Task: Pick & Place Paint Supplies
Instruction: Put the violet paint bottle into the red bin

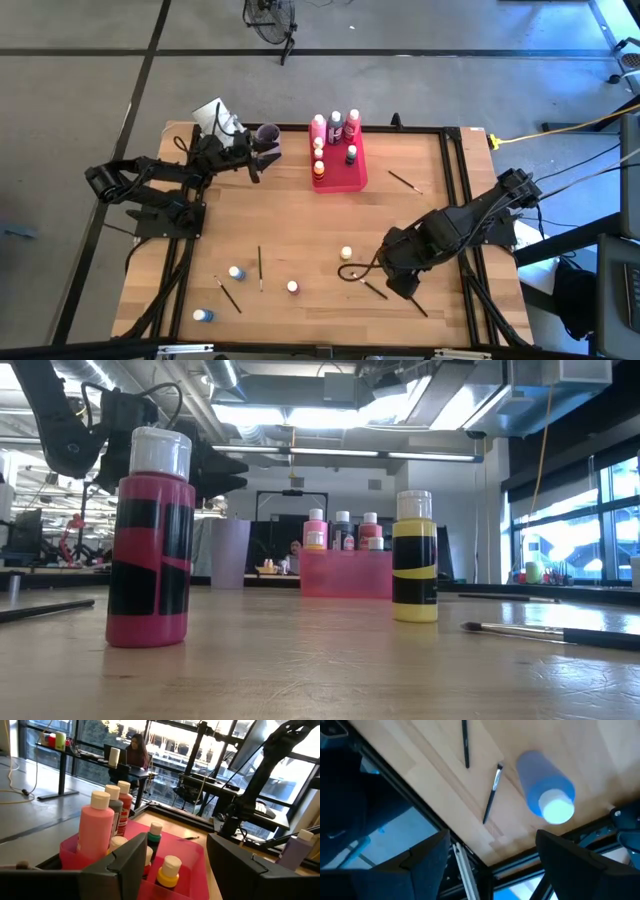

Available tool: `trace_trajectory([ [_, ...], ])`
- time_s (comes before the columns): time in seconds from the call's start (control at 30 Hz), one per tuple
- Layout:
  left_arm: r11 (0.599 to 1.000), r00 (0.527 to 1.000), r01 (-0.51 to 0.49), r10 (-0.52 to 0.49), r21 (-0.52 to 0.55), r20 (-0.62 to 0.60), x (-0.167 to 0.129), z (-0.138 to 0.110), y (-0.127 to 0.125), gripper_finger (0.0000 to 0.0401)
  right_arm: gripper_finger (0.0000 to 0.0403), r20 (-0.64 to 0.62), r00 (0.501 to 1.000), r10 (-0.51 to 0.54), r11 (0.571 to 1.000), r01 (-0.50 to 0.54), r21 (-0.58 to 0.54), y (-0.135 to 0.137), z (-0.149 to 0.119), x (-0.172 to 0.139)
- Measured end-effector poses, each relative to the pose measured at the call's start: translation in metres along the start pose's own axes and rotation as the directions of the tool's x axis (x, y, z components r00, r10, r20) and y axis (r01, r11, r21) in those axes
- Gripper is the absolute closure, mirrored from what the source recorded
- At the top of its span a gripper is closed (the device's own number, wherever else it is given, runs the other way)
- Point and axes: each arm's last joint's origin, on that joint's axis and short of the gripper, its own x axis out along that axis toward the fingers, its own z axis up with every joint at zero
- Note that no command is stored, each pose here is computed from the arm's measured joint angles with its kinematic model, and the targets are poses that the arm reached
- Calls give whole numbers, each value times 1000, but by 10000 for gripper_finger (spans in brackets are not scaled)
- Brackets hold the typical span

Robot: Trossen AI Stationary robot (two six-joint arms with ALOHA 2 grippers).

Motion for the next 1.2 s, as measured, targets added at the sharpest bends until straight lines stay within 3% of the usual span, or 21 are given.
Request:
trace_trajectory([
  [0.1, 1000, 1000, 0, 0, -1, 0, 0, 0, 0, 198, 102, 12, 1000, -3, 999, 2, 43, -1, 3, -1],
  [0.2, 1000, 1000, -4, 4, -1, 2, 0, 0, 0, 198, 102, 65, 998, -2, 1000, 2, -1, -7, 2, -7],
  [0.37, 1000, 1000, -6, 6, 0, 3, 0, 0, 0, 198, 102, 180, 982, 62, 998, -64, 5, -34, -17, -34],
  [0.47, 1000, 1000, -6, 6, -2, 3, 0, 0, 0, 198, 102, 256, 962, 91, 987, -121, 104, -63, -32, -47],
  [0.6, 1000, 1000, -6, 6, -2, 2, 0, 0, 0, 198, 102, 267, 958, 108, 949, -180, 260, -99, -51, -43],
  [0.8, 1000, 1000, -7, 7, -1, 1, 0, 0, 0, 198, 102, 171, 984, 58, 922, -118, 368, -114, -57, -16],
  [0.97, 1000, 1000, -7, 7, 1, 1, 0, 0, 0, 198, 102, 223, 974, 28, 946, -98, 310, -108, -49, -1],
  [1.2, 1000, 1000, -8, 8, 1, 1, 0, 0, 0, 198, 102, 267, 953, 144, 977, -180, 118, -85, -43, 7],
])
